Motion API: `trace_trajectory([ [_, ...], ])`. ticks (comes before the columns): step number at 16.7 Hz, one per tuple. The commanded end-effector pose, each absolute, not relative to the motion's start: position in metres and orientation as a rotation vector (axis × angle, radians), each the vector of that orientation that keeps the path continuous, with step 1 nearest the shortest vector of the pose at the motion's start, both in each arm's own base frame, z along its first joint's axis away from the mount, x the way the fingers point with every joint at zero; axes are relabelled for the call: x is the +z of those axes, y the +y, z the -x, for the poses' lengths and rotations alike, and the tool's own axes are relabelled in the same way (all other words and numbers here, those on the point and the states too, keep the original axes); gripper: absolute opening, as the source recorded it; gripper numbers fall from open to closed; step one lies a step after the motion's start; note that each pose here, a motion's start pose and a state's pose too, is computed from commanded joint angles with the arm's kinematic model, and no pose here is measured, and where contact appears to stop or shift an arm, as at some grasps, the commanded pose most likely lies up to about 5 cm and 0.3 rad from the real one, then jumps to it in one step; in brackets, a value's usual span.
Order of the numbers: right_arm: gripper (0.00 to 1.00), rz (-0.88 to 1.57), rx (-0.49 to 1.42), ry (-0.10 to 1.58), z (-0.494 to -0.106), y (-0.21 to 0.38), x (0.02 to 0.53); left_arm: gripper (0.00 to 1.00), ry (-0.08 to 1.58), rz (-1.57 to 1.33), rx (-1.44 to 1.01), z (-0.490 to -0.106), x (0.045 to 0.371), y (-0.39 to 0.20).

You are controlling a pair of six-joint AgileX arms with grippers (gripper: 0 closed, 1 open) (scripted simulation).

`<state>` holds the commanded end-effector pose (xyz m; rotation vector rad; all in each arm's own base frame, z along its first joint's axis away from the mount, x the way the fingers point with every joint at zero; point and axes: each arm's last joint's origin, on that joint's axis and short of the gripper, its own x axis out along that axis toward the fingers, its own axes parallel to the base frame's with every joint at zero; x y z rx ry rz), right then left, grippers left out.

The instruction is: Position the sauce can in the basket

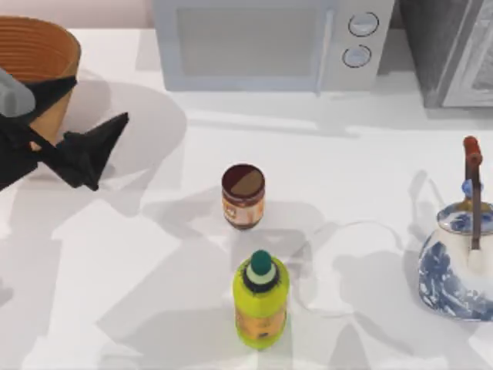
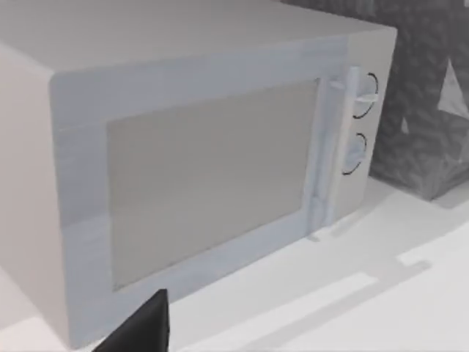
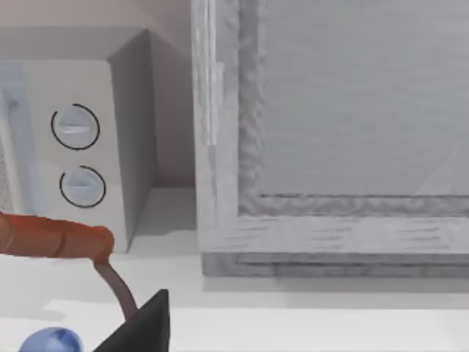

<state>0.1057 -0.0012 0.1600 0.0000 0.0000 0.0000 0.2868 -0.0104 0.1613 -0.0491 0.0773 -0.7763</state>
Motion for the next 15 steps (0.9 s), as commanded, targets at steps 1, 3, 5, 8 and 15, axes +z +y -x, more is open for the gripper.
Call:
trace_trajectory([
  [1, 1.0, 0.0, 0.0, 0.0, -0.106, -0.001, 0.16, 1.0, 0.075, 0.05, -0.85, -0.299, 0.149, -0.016],
  [3, 1.0, 0.0, 0.0, 0.0, -0.106, -0.001, 0.16, 1.0, 0.068, 0.048, -0.994, -0.32, 0.121, -0.028],
  [5, 1.0, 0.0, 0.0, 0.0, -0.106, -0.001, 0.16, 1.0, 0.058, 0.042, -1.129, -0.334, 0.09, -0.042],
  [8, 1.0, 0.0, 0.0, 0.0, -0.106, -0.001, 0.16, 1.0, 0.038, 0.028, -1.296, -0.344, 0.046, -0.062],
  [15, 1.0, 0.0, 0.0, 0.0, -0.106, -0.001, 0.16, 1.0, 0.0, 0.0, -1.449, -0.346, 0.005, -0.08],
])
